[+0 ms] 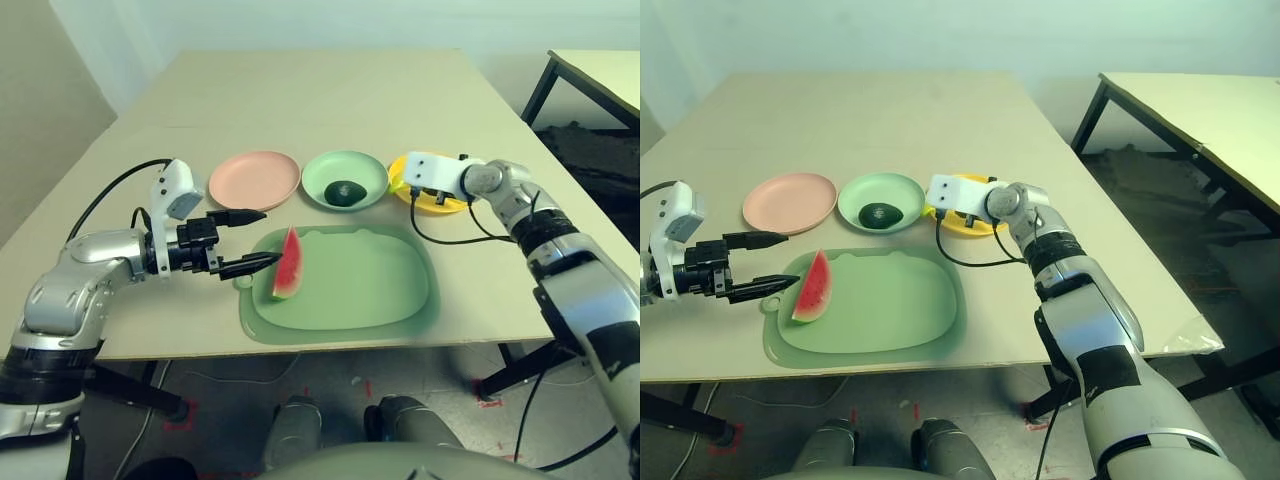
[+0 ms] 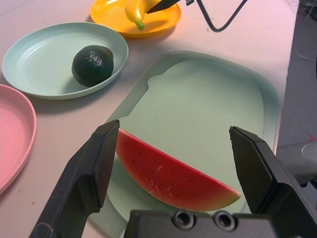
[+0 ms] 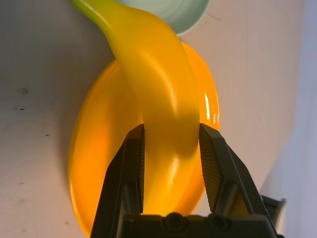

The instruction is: Place the fruits into color-matched plates.

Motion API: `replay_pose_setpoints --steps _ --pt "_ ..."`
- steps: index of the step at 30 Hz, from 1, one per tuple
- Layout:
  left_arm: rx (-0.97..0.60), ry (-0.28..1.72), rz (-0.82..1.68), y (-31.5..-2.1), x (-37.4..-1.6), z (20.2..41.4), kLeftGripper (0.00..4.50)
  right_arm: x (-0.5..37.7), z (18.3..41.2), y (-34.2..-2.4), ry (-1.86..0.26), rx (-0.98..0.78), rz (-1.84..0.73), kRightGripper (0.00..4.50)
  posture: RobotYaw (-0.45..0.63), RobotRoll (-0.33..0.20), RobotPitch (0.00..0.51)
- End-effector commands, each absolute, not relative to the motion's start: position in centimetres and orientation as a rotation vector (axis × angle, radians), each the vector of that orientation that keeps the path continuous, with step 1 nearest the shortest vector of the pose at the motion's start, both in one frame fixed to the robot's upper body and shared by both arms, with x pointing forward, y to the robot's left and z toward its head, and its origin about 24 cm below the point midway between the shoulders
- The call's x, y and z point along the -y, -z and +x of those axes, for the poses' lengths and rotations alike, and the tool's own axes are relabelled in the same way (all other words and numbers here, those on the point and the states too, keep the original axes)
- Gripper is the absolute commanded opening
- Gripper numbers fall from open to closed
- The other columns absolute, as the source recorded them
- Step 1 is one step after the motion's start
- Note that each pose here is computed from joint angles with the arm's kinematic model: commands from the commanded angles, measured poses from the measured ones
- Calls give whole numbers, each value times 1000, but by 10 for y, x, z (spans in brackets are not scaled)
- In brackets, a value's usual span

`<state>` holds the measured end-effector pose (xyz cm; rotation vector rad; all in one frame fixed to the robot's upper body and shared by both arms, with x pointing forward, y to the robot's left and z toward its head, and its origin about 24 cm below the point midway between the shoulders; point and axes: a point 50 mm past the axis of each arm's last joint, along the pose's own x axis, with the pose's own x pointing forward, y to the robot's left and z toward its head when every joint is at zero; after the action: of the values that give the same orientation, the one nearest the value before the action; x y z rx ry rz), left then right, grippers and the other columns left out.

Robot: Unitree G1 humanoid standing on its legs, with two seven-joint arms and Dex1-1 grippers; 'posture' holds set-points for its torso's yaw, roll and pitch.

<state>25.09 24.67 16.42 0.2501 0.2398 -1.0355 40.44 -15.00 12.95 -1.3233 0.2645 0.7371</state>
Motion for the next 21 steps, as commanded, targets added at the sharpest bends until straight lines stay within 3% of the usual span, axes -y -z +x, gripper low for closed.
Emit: replay_pose_setpoints --steps 1,4,12,21 --pt "-234 1028 260 -167 -247 248 4500 149 405 -127 -743 -283 -1368 1590 98 0 37" --pt "-231 1025 258 -168 -247 248 4500 152 405 -123 -741 -310 -1362 1590 102 0 39" --pt "-230 1022 254 -167 -247 248 4500 159 406 -124 -715 -325 -1357 4348 98 0 39" --pt "-226 1024 256 -168 -246 250 4500 158 410 -146 -725 -267 -1343 4471 90 0 35"
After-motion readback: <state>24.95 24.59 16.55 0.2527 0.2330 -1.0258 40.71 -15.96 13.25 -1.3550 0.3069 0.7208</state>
